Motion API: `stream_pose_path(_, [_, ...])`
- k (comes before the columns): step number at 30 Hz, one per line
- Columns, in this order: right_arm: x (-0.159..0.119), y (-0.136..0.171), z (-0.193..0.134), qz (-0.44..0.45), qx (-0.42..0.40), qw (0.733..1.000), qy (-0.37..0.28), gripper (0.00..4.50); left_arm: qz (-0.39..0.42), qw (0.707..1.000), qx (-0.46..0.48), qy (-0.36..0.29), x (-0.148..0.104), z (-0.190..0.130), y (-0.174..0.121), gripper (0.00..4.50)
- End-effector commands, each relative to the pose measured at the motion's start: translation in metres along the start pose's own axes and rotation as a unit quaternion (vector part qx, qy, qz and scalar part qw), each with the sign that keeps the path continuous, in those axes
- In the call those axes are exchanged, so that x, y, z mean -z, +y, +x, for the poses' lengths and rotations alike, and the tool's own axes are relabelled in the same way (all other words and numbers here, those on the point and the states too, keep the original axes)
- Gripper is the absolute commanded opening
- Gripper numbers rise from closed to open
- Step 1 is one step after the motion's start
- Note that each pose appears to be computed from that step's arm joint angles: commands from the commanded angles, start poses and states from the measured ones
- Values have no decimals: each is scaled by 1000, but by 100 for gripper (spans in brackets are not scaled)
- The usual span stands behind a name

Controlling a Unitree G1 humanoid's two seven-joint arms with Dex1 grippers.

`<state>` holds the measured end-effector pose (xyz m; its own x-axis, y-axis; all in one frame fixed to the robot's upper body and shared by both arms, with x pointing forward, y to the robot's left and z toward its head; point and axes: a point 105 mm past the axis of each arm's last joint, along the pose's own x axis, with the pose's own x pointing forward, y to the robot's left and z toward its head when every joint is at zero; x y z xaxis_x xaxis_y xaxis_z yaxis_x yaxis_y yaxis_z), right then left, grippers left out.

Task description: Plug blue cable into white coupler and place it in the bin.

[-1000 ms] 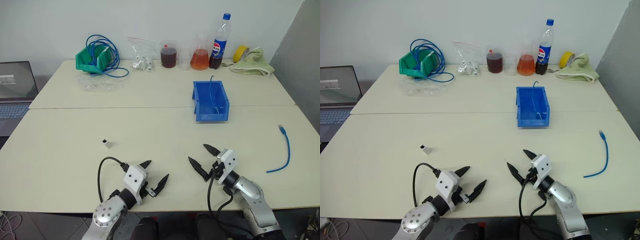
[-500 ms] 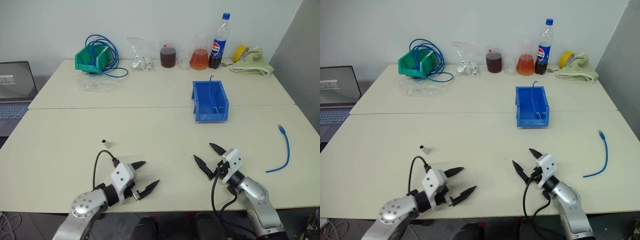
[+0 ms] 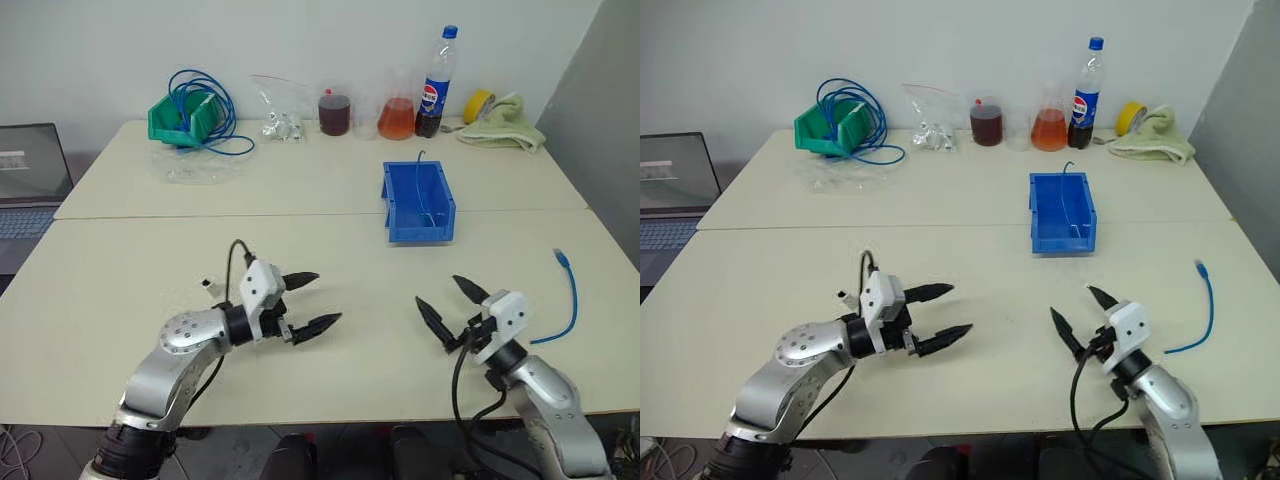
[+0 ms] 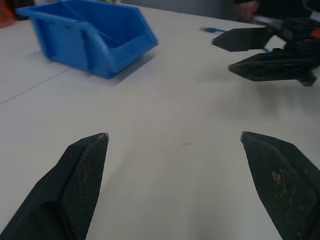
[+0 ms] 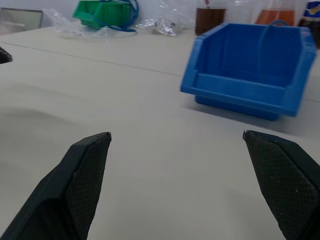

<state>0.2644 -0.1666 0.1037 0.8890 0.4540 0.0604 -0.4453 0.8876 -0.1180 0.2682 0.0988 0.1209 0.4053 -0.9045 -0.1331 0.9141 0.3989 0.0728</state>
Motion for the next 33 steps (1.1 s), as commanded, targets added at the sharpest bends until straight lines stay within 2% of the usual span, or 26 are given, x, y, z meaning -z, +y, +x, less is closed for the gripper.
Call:
stream_pose_path(1, [-28,-31,-14,-27,66,997,-18,450,16,997,58,37,-5,8,-8,443])
stream_pose_path(8, [-42,-83,-42,-56,145,988,25,450,39,994,86,51,-23,30,-5,443])
stream_pose_path(14, [-35,-115,-62,-24,180,979,96,450,46,989,127,62,-34,50,-15,443])
stream_pose_path(21, [-28,-158,-64,14,220,961,168,450,74,979,171,77,-49,64,-25,443])
stream_pose_path(26, [-14,-187,-62,53,230,948,215,450,79,977,186,63,-62,74,-33,443])
stream_pose_path(33, [13,-206,-70,70,224,929,285,450,82,976,193,59,-66,78,-37,443])
